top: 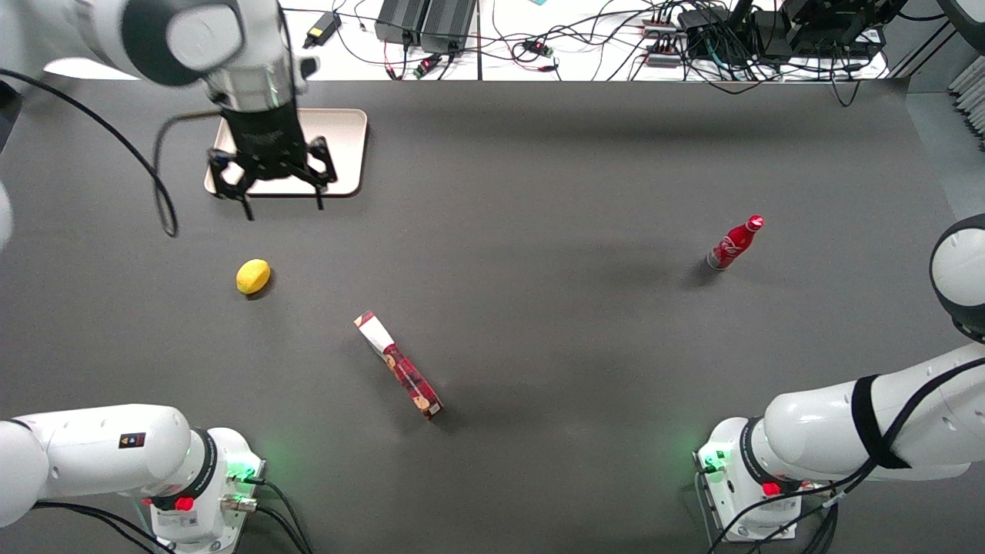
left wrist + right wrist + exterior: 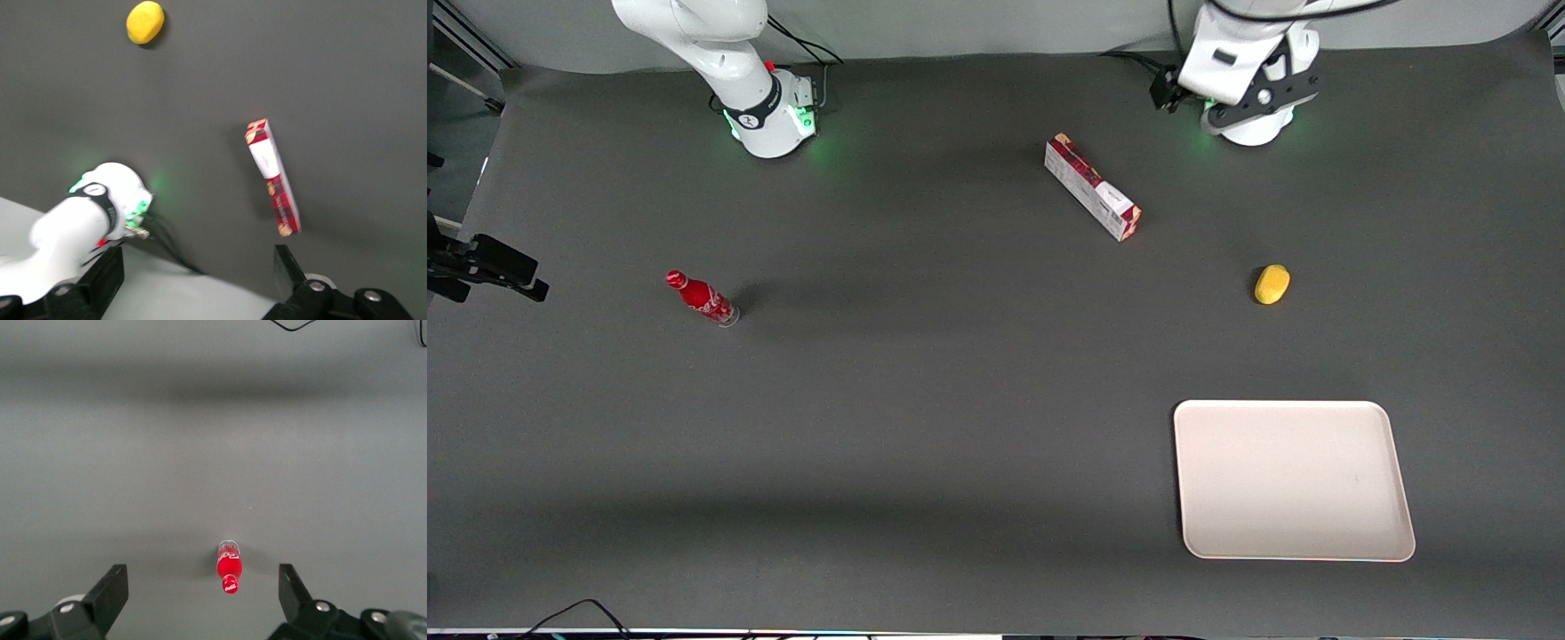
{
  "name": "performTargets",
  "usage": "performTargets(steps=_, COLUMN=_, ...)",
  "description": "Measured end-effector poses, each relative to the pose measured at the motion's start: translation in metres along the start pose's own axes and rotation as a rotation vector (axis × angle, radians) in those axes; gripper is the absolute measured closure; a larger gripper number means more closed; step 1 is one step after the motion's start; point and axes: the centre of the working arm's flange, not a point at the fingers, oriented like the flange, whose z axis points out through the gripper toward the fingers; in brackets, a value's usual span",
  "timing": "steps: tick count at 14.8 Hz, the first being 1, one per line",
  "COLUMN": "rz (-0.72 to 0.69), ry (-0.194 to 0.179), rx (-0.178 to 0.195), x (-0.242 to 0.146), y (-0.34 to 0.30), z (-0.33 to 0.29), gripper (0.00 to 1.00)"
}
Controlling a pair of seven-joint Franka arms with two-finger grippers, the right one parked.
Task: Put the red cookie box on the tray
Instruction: 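Move the open left gripper over the red-and-white cookie box and lower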
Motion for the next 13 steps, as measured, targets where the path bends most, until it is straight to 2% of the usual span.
performTargets(steps=4, rz=-0.098, ry=0.017, rx=-0.02, x=0.01, y=0.023, z=0.057, gripper=0.0)
performTargets(steps=8, rz=-0.216, ry=0.057, rx=-0.062, x=0.007, y=0.049, z=0.12, gripper=0.0)
performTargets(steps=13, rz=-0.278, ry=0.079, rx=-0.061, x=-0.014, y=0.075, z=0.208, gripper=0.0)
